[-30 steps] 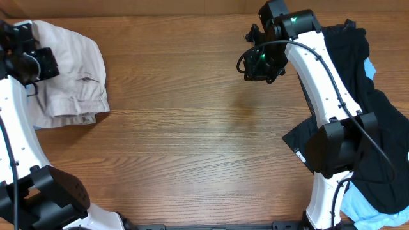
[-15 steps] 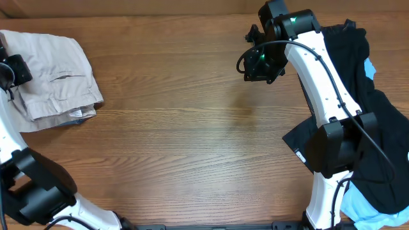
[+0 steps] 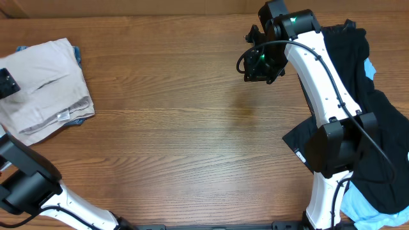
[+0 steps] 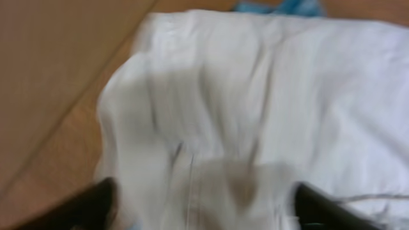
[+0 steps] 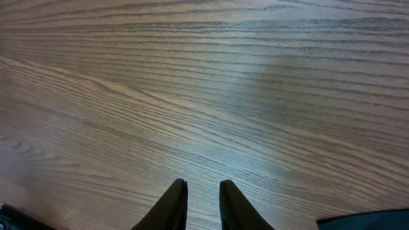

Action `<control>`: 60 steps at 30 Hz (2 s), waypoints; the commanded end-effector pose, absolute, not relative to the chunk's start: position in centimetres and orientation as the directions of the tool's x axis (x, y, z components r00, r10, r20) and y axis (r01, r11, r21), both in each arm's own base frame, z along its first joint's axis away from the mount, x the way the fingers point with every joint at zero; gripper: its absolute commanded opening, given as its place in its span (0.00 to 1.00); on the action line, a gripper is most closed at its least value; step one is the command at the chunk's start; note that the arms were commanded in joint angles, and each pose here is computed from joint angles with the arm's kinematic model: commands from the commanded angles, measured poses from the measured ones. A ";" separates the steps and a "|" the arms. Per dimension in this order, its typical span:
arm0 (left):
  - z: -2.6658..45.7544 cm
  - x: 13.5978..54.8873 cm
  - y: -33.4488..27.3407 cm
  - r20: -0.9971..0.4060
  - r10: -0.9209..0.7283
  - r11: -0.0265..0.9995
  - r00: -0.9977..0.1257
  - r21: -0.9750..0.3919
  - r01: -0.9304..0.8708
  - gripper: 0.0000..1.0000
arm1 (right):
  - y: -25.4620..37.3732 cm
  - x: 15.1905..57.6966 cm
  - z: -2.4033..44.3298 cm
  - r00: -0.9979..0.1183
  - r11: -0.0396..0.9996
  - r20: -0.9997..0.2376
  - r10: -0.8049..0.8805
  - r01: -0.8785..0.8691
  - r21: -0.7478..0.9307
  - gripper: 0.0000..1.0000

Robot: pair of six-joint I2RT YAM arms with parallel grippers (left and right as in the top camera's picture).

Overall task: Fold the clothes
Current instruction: 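Release the shorts on the jeans and pull the left gripper back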

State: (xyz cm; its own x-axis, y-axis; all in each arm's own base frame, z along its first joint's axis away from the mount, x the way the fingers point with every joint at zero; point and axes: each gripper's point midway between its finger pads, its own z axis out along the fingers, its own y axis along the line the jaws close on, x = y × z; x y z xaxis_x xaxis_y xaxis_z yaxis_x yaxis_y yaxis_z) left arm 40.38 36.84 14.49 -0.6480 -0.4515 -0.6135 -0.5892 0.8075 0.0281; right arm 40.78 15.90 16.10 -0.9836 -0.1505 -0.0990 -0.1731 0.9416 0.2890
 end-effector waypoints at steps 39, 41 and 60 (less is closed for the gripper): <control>23.8 36.1 -2.2 -0.294 -0.083 0.996 -0.952 -0.055 -0.070 1.00 | 9.4 42.1 21.5 -0.968 0.981 -0.245 0.046 -0.002 0.193 1.00; 24.3 34.4 -2.0 -0.270 -0.076 0.997 -0.960 -0.028 -0.071 1.00 | 8.7 40.5 23.6 -0.960 0.985 -0.274 0.056 0.007 0.175 1.00; 26.7 20.6 -2.3 -0.780 -0.077 0.994 -0.621 -0.111 0.017 1.00 | 4.1 23.5 25.0 -0.611 0.981 -0.781 0.132 -0.033 0.192 1.00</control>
State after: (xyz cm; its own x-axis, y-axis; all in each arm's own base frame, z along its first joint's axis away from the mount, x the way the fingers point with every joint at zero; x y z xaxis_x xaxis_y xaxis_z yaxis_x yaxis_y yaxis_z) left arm 21.58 -2.51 27.75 -0.6324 -0.0560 -0.7726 0.0341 0.9944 -0.1000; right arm 25.54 4.78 27.11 -0.6210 0.1278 -0.7733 -0.0505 0.9781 0.2021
